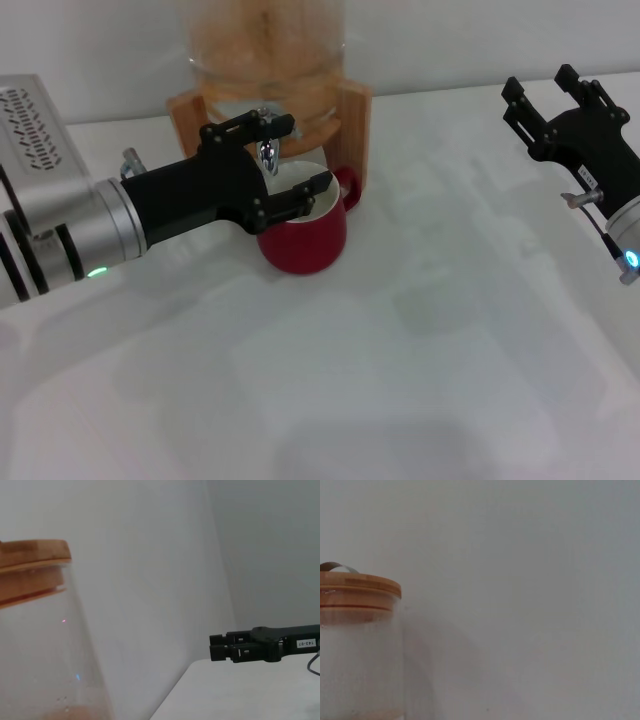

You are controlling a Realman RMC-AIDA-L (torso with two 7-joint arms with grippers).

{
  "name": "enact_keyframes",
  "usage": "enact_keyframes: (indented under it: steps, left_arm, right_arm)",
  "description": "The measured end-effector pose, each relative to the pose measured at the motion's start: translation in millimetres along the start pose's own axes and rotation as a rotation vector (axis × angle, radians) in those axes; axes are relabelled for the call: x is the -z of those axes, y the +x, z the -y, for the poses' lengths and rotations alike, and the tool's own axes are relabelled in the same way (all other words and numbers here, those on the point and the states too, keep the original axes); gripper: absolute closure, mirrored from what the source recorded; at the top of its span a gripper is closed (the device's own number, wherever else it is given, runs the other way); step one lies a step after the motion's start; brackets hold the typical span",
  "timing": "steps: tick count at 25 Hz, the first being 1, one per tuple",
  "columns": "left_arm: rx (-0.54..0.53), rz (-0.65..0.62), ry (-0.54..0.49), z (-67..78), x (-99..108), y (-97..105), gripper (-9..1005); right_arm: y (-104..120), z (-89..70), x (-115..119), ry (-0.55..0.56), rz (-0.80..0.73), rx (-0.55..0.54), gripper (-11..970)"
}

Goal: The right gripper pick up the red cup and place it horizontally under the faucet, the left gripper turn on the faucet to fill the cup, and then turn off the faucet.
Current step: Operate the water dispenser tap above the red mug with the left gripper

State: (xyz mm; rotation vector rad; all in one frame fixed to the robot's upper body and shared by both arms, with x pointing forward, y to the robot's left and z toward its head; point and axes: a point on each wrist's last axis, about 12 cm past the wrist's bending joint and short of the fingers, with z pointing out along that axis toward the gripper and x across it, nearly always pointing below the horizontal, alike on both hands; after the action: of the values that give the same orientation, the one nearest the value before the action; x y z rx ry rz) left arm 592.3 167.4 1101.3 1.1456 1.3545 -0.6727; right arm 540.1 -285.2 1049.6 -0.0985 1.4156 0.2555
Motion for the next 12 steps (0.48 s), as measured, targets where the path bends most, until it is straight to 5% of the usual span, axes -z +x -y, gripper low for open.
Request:
enact_keyframes:
  steps: [12]
  left_arm:
    - [-0.026, -0.014, -0.007, -4.6, -5.0, -2.0, 257]
  right_arm:
    - [-0.1, 1.1, 0.7, 0.004, 0.002, 0.001, 256]
